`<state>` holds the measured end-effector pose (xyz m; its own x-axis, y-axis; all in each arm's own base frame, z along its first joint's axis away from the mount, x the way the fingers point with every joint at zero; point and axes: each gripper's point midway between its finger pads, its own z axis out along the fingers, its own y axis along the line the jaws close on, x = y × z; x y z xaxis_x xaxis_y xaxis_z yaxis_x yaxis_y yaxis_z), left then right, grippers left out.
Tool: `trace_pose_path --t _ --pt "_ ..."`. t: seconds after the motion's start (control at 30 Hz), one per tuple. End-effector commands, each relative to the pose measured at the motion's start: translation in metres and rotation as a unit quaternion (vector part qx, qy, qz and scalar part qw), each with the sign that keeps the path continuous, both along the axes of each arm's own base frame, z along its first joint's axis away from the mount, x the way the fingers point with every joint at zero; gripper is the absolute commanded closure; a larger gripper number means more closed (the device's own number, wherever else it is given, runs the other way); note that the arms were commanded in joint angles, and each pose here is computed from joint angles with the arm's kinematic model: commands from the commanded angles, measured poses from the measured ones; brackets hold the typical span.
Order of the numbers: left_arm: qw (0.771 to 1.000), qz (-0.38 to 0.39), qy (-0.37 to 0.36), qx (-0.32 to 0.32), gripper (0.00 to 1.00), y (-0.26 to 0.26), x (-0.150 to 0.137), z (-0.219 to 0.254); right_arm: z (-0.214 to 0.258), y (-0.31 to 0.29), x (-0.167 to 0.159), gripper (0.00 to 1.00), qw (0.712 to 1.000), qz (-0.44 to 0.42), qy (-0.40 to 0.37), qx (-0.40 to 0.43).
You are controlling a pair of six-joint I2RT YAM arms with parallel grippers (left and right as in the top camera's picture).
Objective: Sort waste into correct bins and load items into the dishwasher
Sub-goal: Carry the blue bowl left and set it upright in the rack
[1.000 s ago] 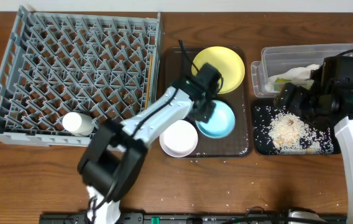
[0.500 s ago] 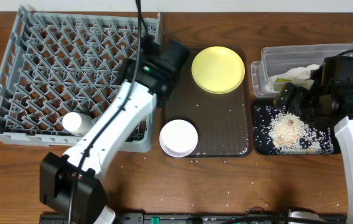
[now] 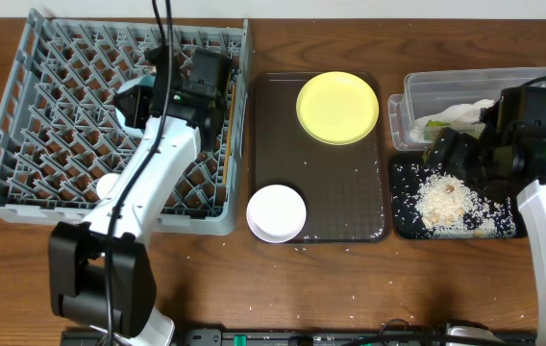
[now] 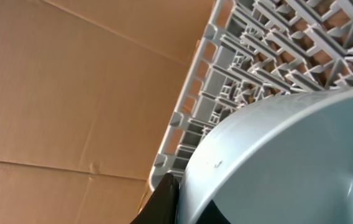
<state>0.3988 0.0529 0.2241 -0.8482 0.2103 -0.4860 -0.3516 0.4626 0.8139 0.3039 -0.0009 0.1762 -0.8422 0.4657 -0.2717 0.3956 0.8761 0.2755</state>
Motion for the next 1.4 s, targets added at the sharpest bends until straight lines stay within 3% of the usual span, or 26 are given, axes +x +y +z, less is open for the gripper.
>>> trace_pose_path --t 0.0,0.13,0.4,0.77,0.93,1.07,1.23,1.37 --pt "0.999 0.012 0.009 0.03 0.93 0.003 0.0 -0.02 0.008 -0.001 0.001 0.01 1.0 0.002 -0.013 -0.001" --pt "0.996 0.033 0.0 0.083 0.92 0.007 0.005 -0.023 0.008 -0.001 0.001 0.01 1.0 0.002 -0.013 -0.001" --pt "0.995 0.026 0.025 0.091 0.93 0.0 0.016 -0.055 0.008 -0.001 0.001 0.01 1.0 0.002 -0.013 -0.001" --pt "0.995 -0.021 0.022 0.093 0.92 -0.04 0.02 -0.058 0.008 -0.001 0.001 0.01 1.0 0.002 -0.013 -0.001" --pt "0.995 -0.023 0.024 0.09 0.83 -0.04 0.02 -0.059 0.008 -0.001 0.001 0.01 1.0 0.002 -0.013 -0.001" --pt "0.996 -0.046 0.046 0.053 0.56 -0.049 0.021 -0.074 0.008 -0.001 0.001 0.01 1.0 0.002 -0.013 -0.001" --pt "0.995 -0.078 0.064 0.008 0.55 -0.068 0.023 -0.089 0.008 -0.001 0.001 0.01 1.0 0.002 -0.013 -0.001" --pt "0.987 -0.119 0.079 -0.068 0.55 -0.091 0.023 -0.104 0.008 -0.001 0.001 0.01 1.0 0.002 -0.013 -0.001"
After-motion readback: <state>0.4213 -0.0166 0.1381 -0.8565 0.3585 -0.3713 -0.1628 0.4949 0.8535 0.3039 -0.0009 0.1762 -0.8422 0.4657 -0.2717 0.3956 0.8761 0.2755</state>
